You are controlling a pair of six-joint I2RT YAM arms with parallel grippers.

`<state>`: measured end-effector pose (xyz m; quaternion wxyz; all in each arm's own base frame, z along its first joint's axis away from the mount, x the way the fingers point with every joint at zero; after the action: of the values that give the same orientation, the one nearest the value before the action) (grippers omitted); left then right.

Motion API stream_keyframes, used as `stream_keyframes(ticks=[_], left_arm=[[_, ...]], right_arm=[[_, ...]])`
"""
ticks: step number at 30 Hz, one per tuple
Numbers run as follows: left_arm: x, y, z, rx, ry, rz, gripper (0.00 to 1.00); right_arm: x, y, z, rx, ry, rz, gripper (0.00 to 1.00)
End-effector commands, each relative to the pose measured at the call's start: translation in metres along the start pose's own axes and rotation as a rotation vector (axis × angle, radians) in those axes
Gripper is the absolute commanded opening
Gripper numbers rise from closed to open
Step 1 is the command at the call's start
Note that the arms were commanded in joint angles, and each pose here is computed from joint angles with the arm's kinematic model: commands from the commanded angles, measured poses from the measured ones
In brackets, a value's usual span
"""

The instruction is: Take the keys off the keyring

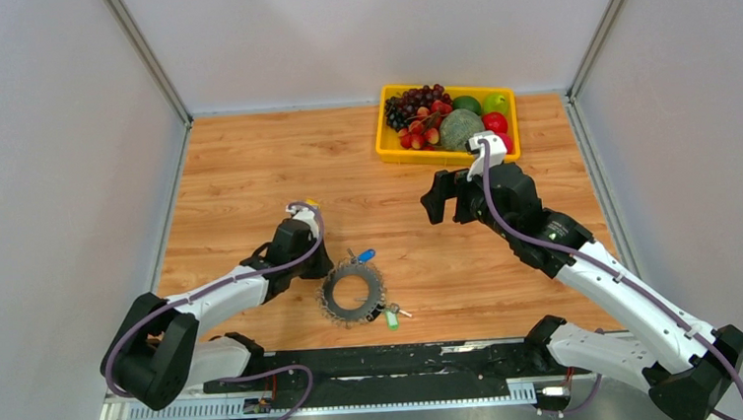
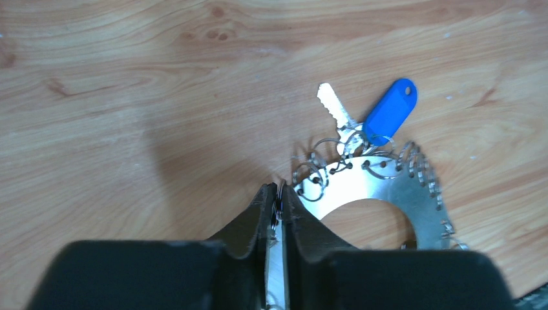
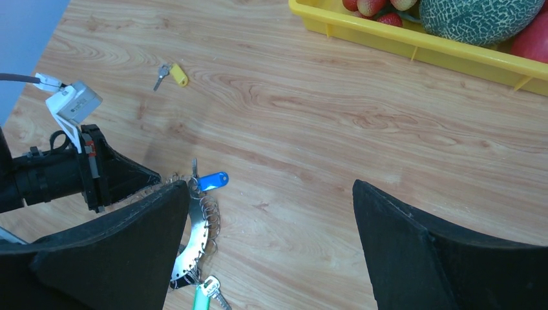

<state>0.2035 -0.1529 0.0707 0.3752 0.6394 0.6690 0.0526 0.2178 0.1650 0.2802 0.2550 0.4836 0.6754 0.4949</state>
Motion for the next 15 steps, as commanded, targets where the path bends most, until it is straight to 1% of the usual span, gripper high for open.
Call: stream_keyframes(ticks=[1, 2, 3, 6, 8, 10, 15], left_arm=[[-0.028, 0.018, -0.012, -0.049, -0.159, 0.031, 0.0], [-0.034, 0.029, -0.017, -0.077, -0.173, 0.059, 0.0], [-0.035, 0.03, -0.026, -0.075, -0.164, 0.07, 0.0], [-0.047, 0.052, -0.05, -0.149, -0.183, 0.114, 0.0], [-0.056, 0.062, -0.066, -0.175, -0.208, 0.134, 0.0], [-0.062, 0.069, -0.077, -0.181, -0.221, 0.154, 0.0], [-0.075, 0.078, -0.097, -0.169, -0.268, 0.206, 0.0]], right_arm=[[-0.002, 0.001, 0.004, -0.026, -0.011, -0.02, 1.0], [-0.002, 0.001, 0.004, -0.025, -0.01, -0.024, 1.0], [-0.002, 0.0, 0.005, -0.021, -0.009, -0.027, 1.0], [-0.001, -0.004, 0.008, -0.011, 0.002, -0.047, 1.0], [0.003, -0.008, 0.011, -0.005, 0.045, -0.067, 1.0], [0.011, -0.015, 0.015, 0.004, 0.126, -0.095, 1.0], [0.042, -0.03, 0.015, -0.019, 0.448, -0.172, 0.99]])
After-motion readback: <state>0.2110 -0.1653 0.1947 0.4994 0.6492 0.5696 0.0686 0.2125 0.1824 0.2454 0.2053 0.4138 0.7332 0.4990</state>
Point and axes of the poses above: each gripper's point midway between its finger pads, its own z axis out along the fingers, its own x axis along the line the jaws close on, y = z × x, the point moved 6 cm from there along -z, back along the fingers, and after that the axes turned 8 degrees about -z, right-handed, at the moved point
